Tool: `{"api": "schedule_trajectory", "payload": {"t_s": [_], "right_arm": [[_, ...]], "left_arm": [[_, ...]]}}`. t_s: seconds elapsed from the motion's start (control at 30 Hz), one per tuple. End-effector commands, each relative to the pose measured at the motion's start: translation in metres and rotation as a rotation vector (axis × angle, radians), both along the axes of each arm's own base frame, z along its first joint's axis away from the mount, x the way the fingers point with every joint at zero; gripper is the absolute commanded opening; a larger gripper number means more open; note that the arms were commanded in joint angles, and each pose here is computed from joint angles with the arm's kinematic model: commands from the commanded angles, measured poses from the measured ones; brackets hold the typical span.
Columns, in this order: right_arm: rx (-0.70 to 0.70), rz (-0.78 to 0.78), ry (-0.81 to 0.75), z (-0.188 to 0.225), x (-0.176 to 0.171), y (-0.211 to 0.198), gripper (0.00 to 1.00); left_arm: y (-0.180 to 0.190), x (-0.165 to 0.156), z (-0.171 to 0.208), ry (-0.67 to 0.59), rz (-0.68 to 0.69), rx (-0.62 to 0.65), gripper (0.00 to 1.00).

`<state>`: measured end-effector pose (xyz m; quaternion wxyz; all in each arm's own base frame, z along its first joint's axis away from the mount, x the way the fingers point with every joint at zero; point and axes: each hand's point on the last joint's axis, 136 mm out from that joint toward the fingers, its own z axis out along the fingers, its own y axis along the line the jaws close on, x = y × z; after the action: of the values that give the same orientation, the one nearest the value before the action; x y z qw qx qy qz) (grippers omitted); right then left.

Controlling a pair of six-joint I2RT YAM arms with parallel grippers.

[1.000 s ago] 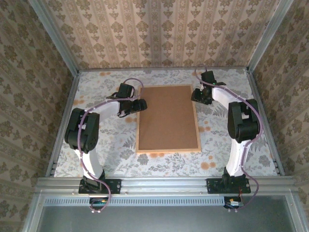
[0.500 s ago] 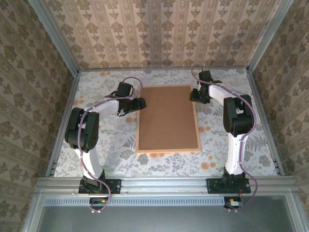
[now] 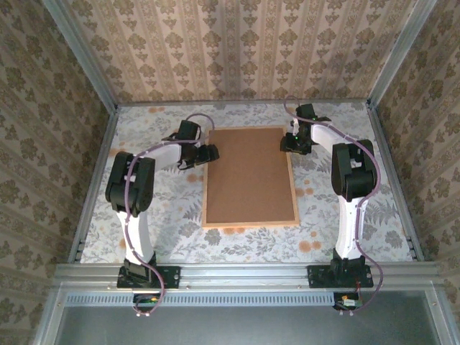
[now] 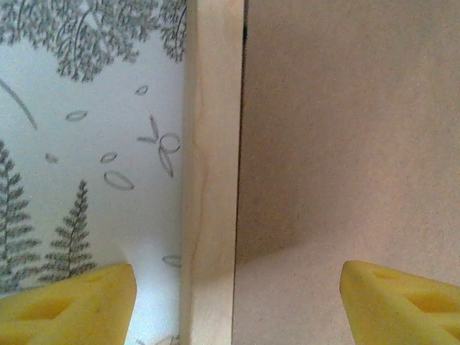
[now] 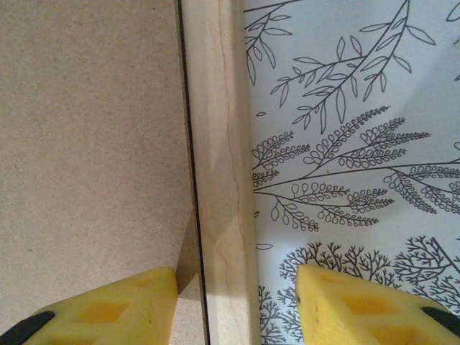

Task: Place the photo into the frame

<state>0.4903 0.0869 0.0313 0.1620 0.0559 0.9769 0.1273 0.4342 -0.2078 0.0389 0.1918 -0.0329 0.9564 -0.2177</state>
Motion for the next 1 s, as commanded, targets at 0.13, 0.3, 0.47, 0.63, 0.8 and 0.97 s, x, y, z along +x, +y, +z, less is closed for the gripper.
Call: {"api": "schedule_trajectory", "payload": {"t_s": [0.13, 0.3, 0.47, 0.63, 0.8, 0.97], "right_arm": [[0.062, 0.034, 0.028, 0.005, -0.009, 0.014, 0.53], [0.146, -0.022, -0.091, 0.041, 0.002, 0.012, 0.66], [0.121, -0.074, -0.124, 0.051, 0.004, 0.003, 0.69], [0.110, -0.078, -0.154, 0.065, -0.013, 0.002, 0.72], [0.080, -0.104, -0.109, 0.068, -0.051, -0.005, 0.78], [0.054, -0.027, -0.119, 0.067, -0.076, 0.009, 0.82]], "left_arm": [[-0.007, 0.006, -0.002, 0.007, -0.011, -0.030, 0.76], [0.003, 0.016, 0.009, -0.033, -0.005, 0.011, 0.76], [0.005, 0.018, 0.017, -0.055, -0.001, 0.015, 0.76], [0.009, 0.014, 0.029, -0.096, -0.005, 0.022, 0.76], [0.015, 0.011, 0.031, -0.092, -0.010, 0.038, 0.77], [0.016, 0.004, 0.036, -0.106, -0.017, 0.035, 0.77]]}}
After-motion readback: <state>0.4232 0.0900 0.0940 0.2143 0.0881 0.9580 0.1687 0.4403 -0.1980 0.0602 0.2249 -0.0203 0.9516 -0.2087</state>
